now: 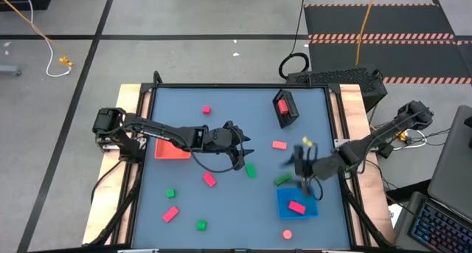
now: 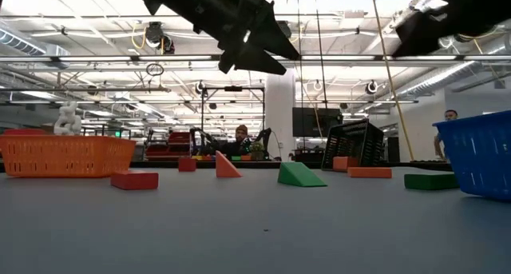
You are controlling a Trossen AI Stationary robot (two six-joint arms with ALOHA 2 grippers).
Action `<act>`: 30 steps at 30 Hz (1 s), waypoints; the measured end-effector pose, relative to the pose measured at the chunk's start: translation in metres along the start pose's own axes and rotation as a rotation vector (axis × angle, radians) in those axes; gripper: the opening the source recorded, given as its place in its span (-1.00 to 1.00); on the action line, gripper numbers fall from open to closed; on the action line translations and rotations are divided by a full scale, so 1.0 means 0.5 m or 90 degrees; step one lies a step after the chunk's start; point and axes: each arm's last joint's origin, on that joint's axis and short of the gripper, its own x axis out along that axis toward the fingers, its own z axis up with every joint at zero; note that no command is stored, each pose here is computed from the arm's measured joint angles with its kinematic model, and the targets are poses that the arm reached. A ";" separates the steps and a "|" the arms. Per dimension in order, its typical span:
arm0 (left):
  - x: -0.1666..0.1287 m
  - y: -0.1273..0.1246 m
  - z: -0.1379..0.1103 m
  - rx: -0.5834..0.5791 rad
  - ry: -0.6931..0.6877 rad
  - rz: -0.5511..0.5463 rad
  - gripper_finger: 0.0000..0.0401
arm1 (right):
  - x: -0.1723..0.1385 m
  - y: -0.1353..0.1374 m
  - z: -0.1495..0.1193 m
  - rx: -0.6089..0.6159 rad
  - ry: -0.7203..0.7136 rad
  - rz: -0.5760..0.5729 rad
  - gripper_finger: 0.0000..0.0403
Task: Sort & place blocks by color
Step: Adjust the black bin
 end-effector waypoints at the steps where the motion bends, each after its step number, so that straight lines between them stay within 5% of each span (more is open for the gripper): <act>1: 0.000 0.001 0.000 0.001 0.000 0.003 0.15 | -0.005 -0.011 0.007 -0.014 -0.028 -0.070 0.23; 6: 0.000 0.001 -0.002 0.037 0.008 0.004 0.15 | -0.019 -0.068 0.042 -0.083 -0.096 -0.380 0.16; 13: 0.004 0.023 0.001 0.037 0.010 0.029 0.15 | 0.022 -0.179 0.037 -0.017 -0.032 -0.540 0.06; 22: 0.005 0.029 -0.026 0.011 0.058 0.044 0.15 | 0.091 -0.309 -0.029 0.120 0.081 -0.535 0.05; 30: 0.008 0.051 -0.020 0.010 0.051 0.067 0.15 | 0.108 -0.367 -0.063 0.142 0.129 -0.547 0.05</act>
